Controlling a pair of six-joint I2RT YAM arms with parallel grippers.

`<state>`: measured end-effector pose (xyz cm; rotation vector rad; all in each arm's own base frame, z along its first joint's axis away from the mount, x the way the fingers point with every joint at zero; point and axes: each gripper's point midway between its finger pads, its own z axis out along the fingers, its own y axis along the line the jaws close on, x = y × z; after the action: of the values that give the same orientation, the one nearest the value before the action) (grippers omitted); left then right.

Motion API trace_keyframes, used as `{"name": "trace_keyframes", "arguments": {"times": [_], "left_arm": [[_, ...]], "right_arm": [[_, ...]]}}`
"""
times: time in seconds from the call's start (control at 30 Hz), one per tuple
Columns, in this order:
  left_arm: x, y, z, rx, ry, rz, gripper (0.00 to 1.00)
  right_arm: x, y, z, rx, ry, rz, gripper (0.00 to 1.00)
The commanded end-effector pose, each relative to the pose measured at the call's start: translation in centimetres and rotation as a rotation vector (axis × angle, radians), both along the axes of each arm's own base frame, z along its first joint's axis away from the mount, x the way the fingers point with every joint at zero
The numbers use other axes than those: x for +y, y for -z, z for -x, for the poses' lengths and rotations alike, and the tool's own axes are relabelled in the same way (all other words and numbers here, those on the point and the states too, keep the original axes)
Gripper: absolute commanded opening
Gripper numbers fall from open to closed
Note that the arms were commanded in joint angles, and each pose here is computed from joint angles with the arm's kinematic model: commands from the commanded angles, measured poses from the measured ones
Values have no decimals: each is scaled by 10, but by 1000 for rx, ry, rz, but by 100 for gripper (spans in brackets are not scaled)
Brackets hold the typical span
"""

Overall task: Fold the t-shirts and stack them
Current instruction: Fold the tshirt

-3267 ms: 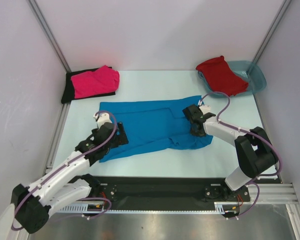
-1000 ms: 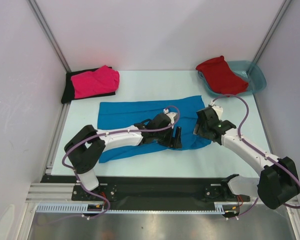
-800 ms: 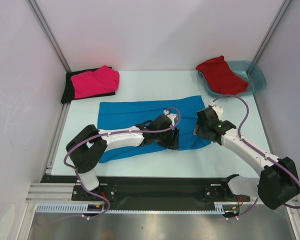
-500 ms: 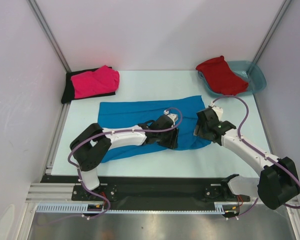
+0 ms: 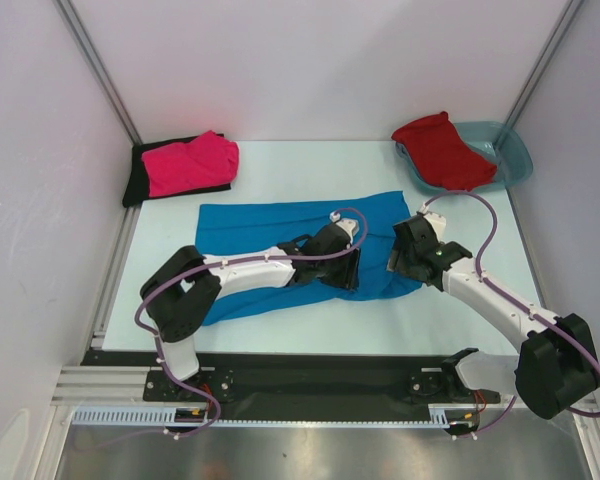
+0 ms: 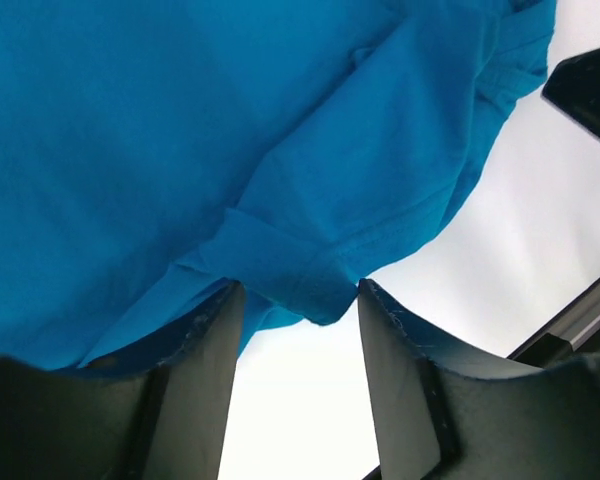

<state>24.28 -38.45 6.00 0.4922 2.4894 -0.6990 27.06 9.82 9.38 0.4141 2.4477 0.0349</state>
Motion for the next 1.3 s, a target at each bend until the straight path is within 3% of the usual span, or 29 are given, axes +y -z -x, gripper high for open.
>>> {"name": "trace_keyframes", "arguments": {"times": [0.0, 0.13, 0.23, 0.37, 0.7, 0.93, 1.1, 1.13, 1.17, 1.2, 1.27], "left_arm": [[-17, -18, -10, -48, 11, 46, 54], [-17, -17, -11, -50, 14, 42, 45], [-16, -15, -10, -47, 15, 39, 30], [-17, -15, -10, -42, 17, 41, 0], [-8, -34, -42, -99, -78, 36, 0], [28, -31, -84, -77, -226, 57, 0], [47, -19, -92, -62, -306, 64, 1], [48, -17, -93, -58, -306, 73, 43], [46, -15, -91, -40, -291, 77, 75], [45, -8, -91, -27, -285, 58, 99], [38, -9, -88, -12, -251, 70, 100]], "right_arm": [[-1, 0, -2, -15, 3, 0, 65], [-2, -2, -3, -17, 5, 2, 65], [-3, -1, -2, -16, 7, 6, 65], [-3, -1, -3, -15, 9, 8, 64], [-4, 0, -2, -11, 5, 12, 65], [-5, 3, 0, -2, -4, 22, 65], [-4, 6, 0, 7, -7, 17, 65], [-2, 6, -1, 7, -16, 14, 65], [-2, 8, 0, 12, -16, 14, 65], [0, 10, -1, 17, -18, 10, 65], [2, 13, -2, 22, -24, 3, 65]]}}
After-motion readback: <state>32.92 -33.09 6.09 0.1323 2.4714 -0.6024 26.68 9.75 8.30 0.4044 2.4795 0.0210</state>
